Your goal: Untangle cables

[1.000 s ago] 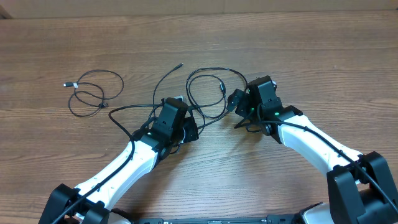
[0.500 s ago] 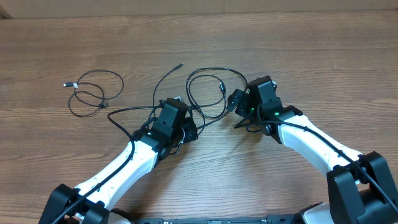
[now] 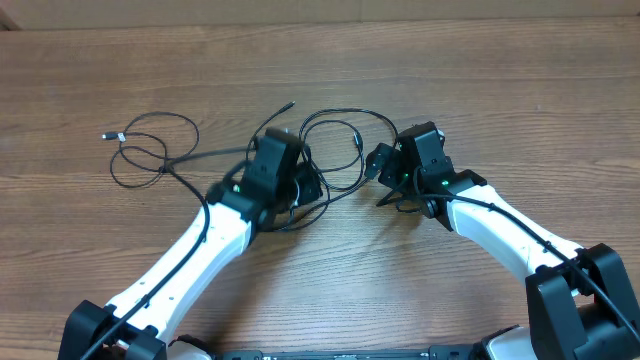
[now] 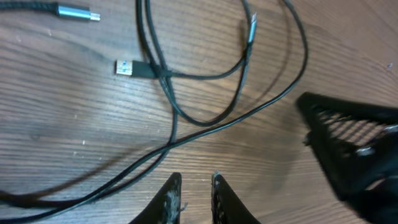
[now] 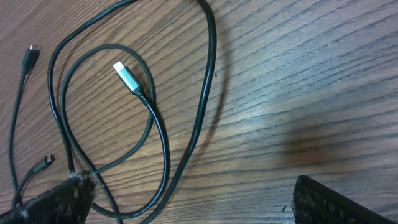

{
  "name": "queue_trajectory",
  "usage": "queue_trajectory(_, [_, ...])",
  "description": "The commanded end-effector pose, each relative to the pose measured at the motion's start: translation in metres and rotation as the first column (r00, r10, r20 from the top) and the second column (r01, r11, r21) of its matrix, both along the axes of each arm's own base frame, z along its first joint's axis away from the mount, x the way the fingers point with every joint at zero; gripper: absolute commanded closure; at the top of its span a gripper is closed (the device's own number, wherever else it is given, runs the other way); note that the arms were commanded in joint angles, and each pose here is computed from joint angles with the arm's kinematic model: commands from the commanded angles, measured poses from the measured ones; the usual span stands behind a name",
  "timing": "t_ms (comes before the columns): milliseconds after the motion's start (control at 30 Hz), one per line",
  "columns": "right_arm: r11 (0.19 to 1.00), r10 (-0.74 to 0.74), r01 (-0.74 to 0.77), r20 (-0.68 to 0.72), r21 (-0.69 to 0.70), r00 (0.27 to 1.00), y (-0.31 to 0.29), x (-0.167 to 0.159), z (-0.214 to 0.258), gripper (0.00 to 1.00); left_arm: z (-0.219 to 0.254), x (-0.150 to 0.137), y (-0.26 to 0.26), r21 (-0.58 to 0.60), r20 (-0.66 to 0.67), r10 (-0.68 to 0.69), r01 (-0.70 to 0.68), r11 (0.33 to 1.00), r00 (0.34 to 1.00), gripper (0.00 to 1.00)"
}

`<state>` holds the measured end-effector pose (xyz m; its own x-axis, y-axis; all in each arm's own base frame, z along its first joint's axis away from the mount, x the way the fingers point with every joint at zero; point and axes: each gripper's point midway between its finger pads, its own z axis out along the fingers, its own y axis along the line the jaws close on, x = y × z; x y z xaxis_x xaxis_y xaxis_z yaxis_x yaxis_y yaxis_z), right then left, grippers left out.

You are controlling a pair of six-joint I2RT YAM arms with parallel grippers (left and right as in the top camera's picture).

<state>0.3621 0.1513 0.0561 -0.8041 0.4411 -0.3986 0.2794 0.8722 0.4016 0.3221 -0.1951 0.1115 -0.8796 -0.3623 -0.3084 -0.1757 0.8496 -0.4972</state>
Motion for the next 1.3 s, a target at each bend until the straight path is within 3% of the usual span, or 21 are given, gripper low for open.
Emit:
queue_trajectory(0, [1.000,0.002,-0.002,-0.004,0.002,1.000,0.001,-0.001,-0.003,0.00,0.026,0.022,-0.007,0.033,0.018,-0.029,0.029,0.999,0.999,0.79])
queue_trajectory(200, [1.000,0.002,-0.002,-0.004,0.002,1.000,0.001,-0.001,-0.003,0.00,-0.009,0.008,-0.031,0.014,-0.121,-0.106,0.109,0.994,0.987,0.57])
queue_trajectory(333, [1.000,0.002,-0.002,-0.004,0.002,1.000,0.001,-0.001,-0.003,0.00,-0.024,-0.006,-0.041,-0.015,-0.205,-0.126,0.126,0.992,0.971,0.59])
queue_trajectory(600, [0.999,-0.034,0.034,0.024,0.010,0.999,-0.009,0.009,0.001,0.00,-0.032,-0.027,-0.054,0.002,-0.269,-0.087,0.091,0.996,0.959,0.49])
queue_trajectory(700, [0.992,-0.124,0.124,0.009,0.004,0.992,-0.044,0.017,-0.001,0.00,-0.040,-0.023,-0.041,0.094,-0.247,0.037,-0.014,0.995,0.968,0.49])
queue_trajectory(867, [0.965,-0.263,0.263,-0.028,-0.012,0.964,-0.100,0.021,-0.007,0.00,-0.051,-0.022,-0.029,0.122,-0.277,0.256,-0.230,0.966,0.926,0.44])
queue_trajectory(1000, [0.957,-0.290,0.290,-0.028,-0.012,0.957,-0.111,0.022,-0.007,0.00,-0.060,-0.009,-0.014,0.157,-0.245,0.452,-0.425,0.892,0.858,0.48])
queue_trajectory(1067, [0.957,-0.290,0.290,-0.027,-0.012,0.957,-0.111,0.022,-0.007,0.00,-0.066,-0.002,-0.019,0.136,-0.243,0.471,-0.451,0.882,0.848,0.58])
queue_trajectory(1267, [0.957,-0.290,0.290,-0.028,-0.011,0.957,-0.111,0.022,-0.007,0.00,-0.094,0.026,-0.033,0.080,-0.216,0.472,-0.466,0.881,0.855,0.61])
